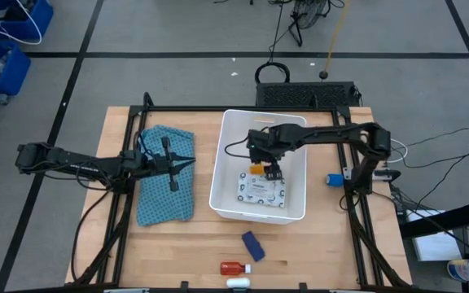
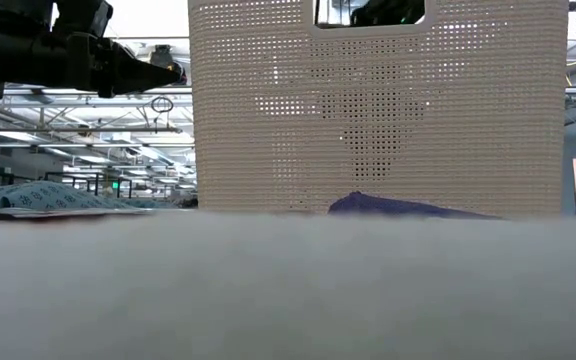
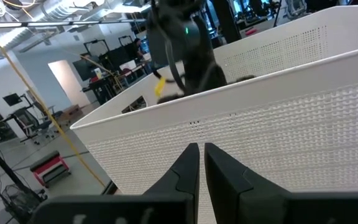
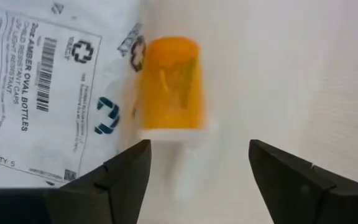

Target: Pick & place medical supplies in basket/bin

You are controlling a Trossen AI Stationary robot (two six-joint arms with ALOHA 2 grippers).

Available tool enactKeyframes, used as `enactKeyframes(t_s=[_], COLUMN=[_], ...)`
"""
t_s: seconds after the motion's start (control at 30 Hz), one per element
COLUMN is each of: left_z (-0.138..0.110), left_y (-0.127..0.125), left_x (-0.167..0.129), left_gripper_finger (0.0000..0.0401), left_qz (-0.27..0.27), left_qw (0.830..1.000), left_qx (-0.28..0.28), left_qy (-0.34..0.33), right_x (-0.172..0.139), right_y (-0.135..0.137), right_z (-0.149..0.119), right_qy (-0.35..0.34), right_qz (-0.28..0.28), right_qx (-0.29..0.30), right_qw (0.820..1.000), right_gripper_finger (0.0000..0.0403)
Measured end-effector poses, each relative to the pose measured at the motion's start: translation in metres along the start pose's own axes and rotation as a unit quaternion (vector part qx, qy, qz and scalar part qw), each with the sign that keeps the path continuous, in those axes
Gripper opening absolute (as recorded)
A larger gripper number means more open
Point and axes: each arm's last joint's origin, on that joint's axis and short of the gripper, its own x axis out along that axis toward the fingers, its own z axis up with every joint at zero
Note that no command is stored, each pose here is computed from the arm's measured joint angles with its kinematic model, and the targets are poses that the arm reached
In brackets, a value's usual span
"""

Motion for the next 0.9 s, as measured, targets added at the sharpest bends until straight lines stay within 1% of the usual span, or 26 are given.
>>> enactKeyframes(t_s=[0.17, 0.27, 0.4, 0.5, 0.57, 0.63, 0.67, 0.77, 0.83, 0.9], left_z=[0.0, 0.0, 0.0, -0.001, -0.001, -0.001, -0.001, -0.001, -0.001, -0.001], left_y=[0.0, 0.0, 0.0, 0.0, 0.0, 0.0, 0.0, 0.0, 0.0, 0.0], left_x=[0.0, 0.0, 0.0, 0.0, 0.0, 0.0, 0.0, 0.0, 0.0, 0.0], left_gripper_finger=[0.0031, 0.0031, 0.0031, 0.0031, 0.0031, 0.0031, 0.0031, 0.0031, 0.0031, 0.0031], left_qz=[0.0, 0.0, 0.0, 0.0, 0.003, 0.008, 0.008, 0.008, 0.008, 0.008], left_qw=[1.0, 1.0, 1.0, 1.0, 1.0, 1.0, 1.0, 1.0, 1.0, 1.0], left_qx=[0.0, 0.0, 0.0, 0.002, 0.01, 0.011, 0.012, 0.012, 0.012, 0.012], left_qy=[0.0, 0.0, 0.001, 0.003, 0.005, 0.007, 0.007, 0.007, 0.007, 0.007], right_x=[-0.037, -0.072, -0.124, -0.159, -0.177, -0.187, -0.188, -0.181, -0.17, -0.162], right_y=[0.0, 0.004, 0.023, 0.037, 0.044, 0.049, 0.051, 0.055, 0.059, 0.063], right_z=[-0.009, -0.021, -0.04, -0.059, -0.075, -0.09, -0.098, -0.117, -0.129, -0.139], right_qy=[-0.04, -0.085, -0.173, -0.242, -0.275, -0.305, -0.319, -0.357, -0.379, -0.423], right_qz=[-0.042, -0.049, -0.058, -0.06, -0.062, -0.066, -0.068, -0.066, -0.049, -0.026], right_qx=[0.031, 0.057, 0.06, 0.048, 0.037, 0.026, 0.022, 0.029, 0.027, 0.027], right_qw=[0.998, 0.994, 0.981, 0.967, 0.959, 0.95, 0.945, 0.931, 0.924, 0.905], right_gripper_finger=[0.0256, 0.0233, 0.0173, 0.011, 0.0064, 0.002, 0.0011, 0.0011, 0.0008, 0.0002])
